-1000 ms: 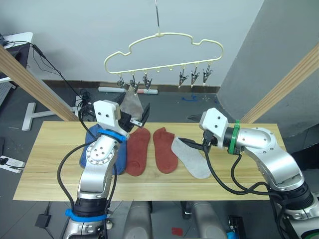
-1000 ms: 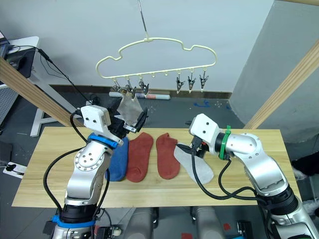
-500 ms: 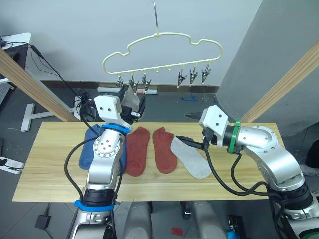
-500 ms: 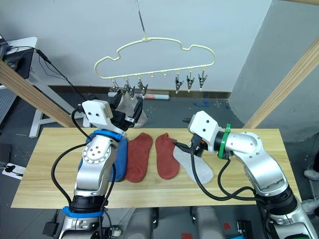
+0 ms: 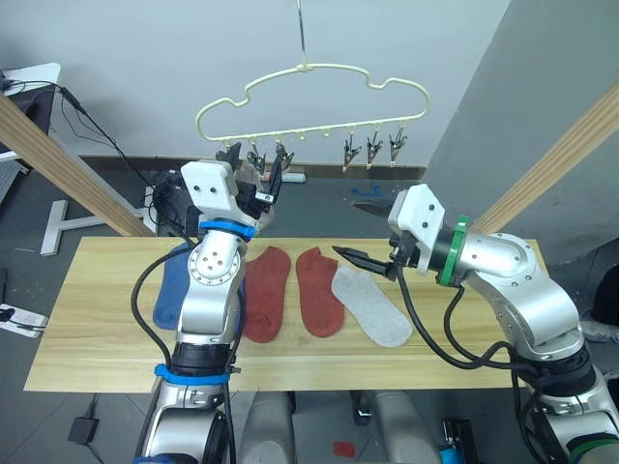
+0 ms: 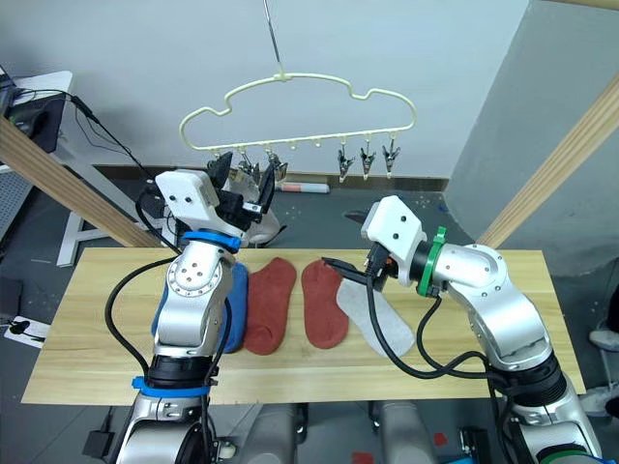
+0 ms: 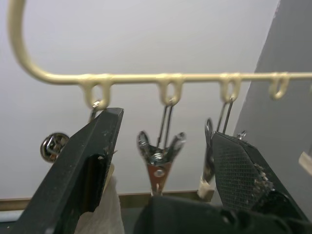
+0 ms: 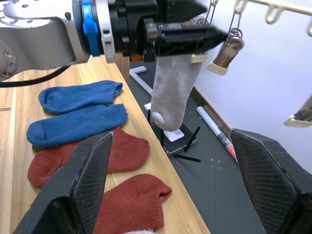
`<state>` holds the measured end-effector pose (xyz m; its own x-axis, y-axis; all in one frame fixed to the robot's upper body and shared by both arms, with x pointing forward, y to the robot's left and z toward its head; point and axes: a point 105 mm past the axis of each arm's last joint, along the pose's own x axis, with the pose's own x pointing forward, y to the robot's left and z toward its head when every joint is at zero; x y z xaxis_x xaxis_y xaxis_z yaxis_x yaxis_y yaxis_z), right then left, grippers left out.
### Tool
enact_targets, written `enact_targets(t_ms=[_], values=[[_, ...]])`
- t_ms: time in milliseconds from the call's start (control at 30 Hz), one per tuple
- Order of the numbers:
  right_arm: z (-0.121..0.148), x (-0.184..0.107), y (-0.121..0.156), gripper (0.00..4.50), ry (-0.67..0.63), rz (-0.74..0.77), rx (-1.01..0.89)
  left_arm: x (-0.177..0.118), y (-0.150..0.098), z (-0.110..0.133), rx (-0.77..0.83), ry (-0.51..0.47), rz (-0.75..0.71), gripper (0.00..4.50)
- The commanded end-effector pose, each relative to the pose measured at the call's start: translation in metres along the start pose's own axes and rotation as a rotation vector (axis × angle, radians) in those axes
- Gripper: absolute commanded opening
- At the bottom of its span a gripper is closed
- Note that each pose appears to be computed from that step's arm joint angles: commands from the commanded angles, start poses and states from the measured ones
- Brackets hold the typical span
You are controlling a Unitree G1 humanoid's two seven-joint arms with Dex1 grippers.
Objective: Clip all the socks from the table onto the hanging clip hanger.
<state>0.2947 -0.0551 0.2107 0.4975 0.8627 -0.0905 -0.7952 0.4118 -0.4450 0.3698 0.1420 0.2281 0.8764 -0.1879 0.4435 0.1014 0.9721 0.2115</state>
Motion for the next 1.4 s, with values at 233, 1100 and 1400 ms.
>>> enact_targets(t_ms=[233,1100,1400], values=[[0.013,-0.003,-0.003,4.01,-0.058,-0.023,-0.025,0.001,0.006,0.012,-0.007,-0.021,0.044,3.33],[0.015,-0.003,-0.002,4.01,-0.087,-0.024,-0.006,-0.005,0.007,-0.003,-0.02,0.01,0.025,3.33],[0.014,-0.004,-0.002,4.01,-0.084,-0.027,-0.004,0.005,0.009,0.006,-0.042,-0.019,0.048,3.33]])
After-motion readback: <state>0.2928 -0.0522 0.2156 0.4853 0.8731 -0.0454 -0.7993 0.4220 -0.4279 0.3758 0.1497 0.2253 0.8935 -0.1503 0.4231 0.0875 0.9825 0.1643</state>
